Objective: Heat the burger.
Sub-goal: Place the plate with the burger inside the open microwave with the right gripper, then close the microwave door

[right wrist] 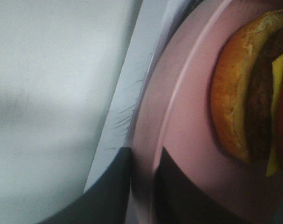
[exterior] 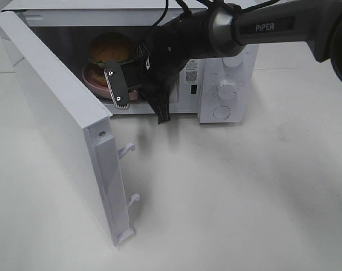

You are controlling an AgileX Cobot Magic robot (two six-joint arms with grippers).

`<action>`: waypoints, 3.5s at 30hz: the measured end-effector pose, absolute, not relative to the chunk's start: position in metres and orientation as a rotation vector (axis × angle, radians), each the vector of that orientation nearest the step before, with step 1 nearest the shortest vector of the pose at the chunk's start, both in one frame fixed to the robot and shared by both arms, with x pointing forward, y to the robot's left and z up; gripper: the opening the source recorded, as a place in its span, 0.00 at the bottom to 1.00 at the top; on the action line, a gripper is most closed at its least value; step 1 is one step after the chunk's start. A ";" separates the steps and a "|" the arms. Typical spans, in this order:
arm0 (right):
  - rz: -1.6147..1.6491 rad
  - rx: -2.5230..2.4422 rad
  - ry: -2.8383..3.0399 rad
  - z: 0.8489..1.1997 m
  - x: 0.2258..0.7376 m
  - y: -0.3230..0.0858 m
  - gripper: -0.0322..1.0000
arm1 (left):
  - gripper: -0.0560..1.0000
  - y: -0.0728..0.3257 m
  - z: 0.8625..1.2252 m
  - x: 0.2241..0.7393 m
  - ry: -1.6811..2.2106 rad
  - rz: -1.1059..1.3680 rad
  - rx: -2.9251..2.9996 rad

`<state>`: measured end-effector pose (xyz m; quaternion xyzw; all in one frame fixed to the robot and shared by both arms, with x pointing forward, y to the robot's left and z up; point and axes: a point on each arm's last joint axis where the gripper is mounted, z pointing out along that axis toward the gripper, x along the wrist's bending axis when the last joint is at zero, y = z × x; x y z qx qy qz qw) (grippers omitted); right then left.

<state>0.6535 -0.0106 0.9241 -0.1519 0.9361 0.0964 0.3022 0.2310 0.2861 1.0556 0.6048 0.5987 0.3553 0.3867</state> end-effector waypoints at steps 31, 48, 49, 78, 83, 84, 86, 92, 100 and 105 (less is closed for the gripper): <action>0.362 -0.200 2.488 0.933 0.642 -0.017 0.75 | 0.99 0.286 1.056 0.231 1.524 0.904 1.540; 0.371 -0.204 2.489 0.957 0.603 -0.045 0.77 | 0.99 0.286 1.056 0.231 1.524 0.904 1.540; 0.371 -0.204 2.489 0.957 0.603 -0.045 0.77 | 0.99 0.286 1.056 0.231 1.524 0.904 1.540; 0.447 0.047 2.536 0.985 0.507 -0.113 0.77 | 0.99 0.286 1.056 0.231 1.524 0.904 1.540; 0.528 0.240 2.527 0.995 0.489 -0.125 0.77 | 0.99 0.286 1.056 0.231 1.524 0.904 1.540; 0.567 0.337 2.521 0.997 0.481 -0.130 0.77 | 0.99 0.286 1.056 0.231 1.524 0.904 1.540; 0.592 0.393 2.517 0.999 0.477 -0.133 0.77 | 0.99 0.286 1.056 0.231 1.524 0.904 1.540; 0.715 0.714 2.486 1.005 0.448 -0.152 0.77 | 0.99 0.286 1.056 0.231 1.524 0.904 1.540; 0.707 0.980 2.500 1.013 0.421 -0.171 0.77 | 0.99 0.286 1.056 0.231 1.524 0.904 1.540; 0.667 1.094 2.509 1.021 0.408 -0.181 0.77 | 0.99 0.286 1.056 0.231 1.524 0.904 1.540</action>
